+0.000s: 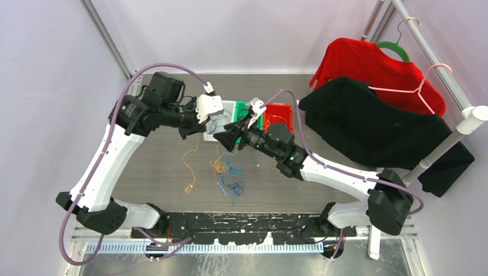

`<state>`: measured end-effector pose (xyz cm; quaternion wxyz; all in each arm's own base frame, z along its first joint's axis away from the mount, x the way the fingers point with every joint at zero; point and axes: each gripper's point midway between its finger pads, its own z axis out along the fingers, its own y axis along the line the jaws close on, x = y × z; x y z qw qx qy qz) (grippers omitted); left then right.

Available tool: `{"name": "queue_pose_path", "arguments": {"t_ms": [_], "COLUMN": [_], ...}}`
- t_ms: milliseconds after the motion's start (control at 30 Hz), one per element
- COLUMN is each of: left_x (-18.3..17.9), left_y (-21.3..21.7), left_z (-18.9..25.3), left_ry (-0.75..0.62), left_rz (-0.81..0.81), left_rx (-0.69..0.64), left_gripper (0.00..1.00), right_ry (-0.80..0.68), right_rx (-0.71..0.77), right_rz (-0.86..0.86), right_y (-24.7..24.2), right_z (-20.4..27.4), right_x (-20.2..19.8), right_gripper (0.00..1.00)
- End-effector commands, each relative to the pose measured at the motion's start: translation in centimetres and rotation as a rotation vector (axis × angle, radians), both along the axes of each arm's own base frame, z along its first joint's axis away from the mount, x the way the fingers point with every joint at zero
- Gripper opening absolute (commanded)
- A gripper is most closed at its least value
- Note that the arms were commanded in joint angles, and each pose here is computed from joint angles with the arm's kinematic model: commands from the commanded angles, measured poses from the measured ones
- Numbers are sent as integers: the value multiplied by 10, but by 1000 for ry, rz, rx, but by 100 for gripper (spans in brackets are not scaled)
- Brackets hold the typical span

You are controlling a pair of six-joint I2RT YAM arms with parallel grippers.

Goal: Untangle the cables
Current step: Untie the cable.

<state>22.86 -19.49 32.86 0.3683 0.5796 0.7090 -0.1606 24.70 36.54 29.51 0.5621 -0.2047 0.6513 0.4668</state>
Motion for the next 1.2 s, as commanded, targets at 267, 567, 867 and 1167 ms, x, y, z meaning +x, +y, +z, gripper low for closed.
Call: {"name": "queue_pose_path", "arguments": {"t_ms": [267, 567, 867, 1167], "left_x": [-20, -39, -42, -11], "left_y": [-12, -20, -18, -3], "left_z": [39, 59, 96, 166], "left_ry": [-34, -2, -84, -426], "left_rz": [-35, -104, -117, 5], "left_rx": [-79, -123, -169, -256], "left_gripper": [0, 0, 0, 0], "right_ry": [10, 40, 132, 275], "right_rx": [60, 71, 29, -17], "right_rz": [-5, -62, -109, -121], "right_y": [24, 40, 32, 20], "right_z": [-3, -29, -80, -134], "right_x": [14, 39, 38, 15], "right_gripper": [50, 45, 41, 39]}}
